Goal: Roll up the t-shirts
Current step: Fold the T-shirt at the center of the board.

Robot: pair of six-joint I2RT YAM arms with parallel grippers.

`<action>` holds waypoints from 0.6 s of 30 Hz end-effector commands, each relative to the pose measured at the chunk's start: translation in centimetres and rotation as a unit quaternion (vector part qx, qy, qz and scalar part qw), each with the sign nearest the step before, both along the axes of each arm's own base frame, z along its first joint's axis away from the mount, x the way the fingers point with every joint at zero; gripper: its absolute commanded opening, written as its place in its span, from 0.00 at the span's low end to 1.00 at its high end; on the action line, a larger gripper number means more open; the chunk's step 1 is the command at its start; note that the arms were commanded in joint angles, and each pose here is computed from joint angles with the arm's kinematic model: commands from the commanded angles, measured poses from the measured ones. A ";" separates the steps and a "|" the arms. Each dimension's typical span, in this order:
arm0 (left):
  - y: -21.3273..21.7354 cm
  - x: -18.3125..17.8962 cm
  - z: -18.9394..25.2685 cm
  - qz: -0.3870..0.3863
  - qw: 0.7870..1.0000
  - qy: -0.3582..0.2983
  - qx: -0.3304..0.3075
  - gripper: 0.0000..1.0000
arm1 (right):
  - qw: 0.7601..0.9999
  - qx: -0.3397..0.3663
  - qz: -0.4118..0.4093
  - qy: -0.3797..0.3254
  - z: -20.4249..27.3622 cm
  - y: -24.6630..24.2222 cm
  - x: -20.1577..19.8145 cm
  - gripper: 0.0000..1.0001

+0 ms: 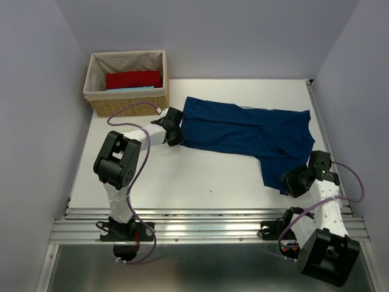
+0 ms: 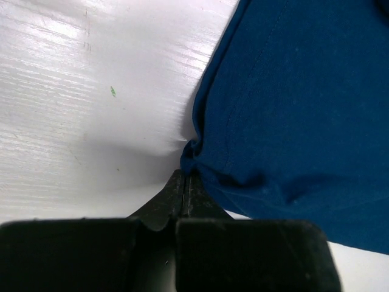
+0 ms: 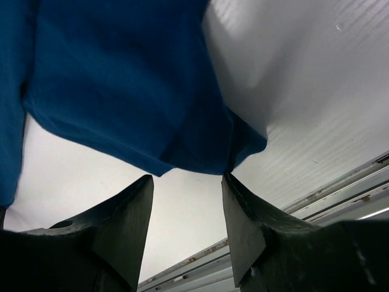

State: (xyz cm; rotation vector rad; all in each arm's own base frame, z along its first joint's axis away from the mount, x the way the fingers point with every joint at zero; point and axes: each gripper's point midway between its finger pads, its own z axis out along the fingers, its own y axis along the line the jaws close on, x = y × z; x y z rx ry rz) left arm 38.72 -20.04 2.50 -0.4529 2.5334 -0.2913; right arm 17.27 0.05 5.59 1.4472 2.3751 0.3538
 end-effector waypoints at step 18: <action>1.2 2.2 5.5 0.009 0.999 -0.044 -0.005 0.00 | 0.996 -0.042 -0.082 -0.005 -3.6 -2.5 0.8 0.41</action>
